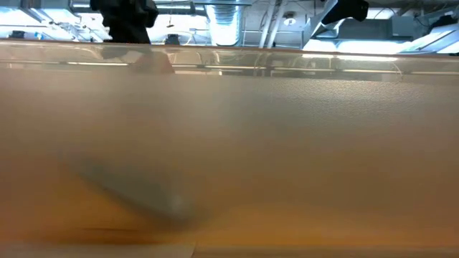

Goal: Pick & Place Food Item
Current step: Put the orange noodle pack into the transparent container

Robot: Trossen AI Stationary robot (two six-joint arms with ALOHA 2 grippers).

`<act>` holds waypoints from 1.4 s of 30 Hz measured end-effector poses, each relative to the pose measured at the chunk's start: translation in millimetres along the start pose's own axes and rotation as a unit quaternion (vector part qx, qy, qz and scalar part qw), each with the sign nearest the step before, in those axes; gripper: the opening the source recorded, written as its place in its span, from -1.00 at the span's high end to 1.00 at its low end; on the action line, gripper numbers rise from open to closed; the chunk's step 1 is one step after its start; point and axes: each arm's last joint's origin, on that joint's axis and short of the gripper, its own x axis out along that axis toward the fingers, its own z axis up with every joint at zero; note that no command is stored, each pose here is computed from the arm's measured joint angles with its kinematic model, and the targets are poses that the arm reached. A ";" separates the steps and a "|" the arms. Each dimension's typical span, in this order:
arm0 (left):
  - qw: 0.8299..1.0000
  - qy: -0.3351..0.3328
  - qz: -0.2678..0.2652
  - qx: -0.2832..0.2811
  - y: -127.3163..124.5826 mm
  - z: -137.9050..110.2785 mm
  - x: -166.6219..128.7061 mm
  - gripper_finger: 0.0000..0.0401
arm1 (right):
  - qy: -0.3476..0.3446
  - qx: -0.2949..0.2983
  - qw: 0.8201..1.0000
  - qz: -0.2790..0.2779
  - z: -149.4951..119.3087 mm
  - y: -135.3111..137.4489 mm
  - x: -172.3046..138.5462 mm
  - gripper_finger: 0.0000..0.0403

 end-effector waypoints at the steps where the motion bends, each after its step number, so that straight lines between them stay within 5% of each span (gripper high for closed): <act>1: 1.000 0.007 0.005 0.004 0.2 0.7 5.6 1.00 | 0.000 0.000 1.000 0.000 0.0 0.0 0.0 -0.39; 10: 0.997 0.073 -0.010 0.008 5.4 -11.8 62.6 1.00 | 0.000 0.000 1.000 -0.001 0.0 0.0 0.0 -0.39; 17: 0.998 0.060 -0.028 0.003 2.6 -16.1 83.1 1.00 | -0.001 0.000 1.000 -0.001 0.1 0.0 0.0 -0.39; 27: 0.998 -0.058 -0.010 -0.026 0.3 -3.7 85.5 1.00 | -0.002 -0.002 1.000 -0.002 0.2 -0.1 -0.2 -0.39; 42: 0.997 -0.064 -0.007 -0.046 2.0 -2.0 85.2 1.00 | -0.001 -0.001 1.000 -0.002 0.2 -0.1 -0.2 -0.39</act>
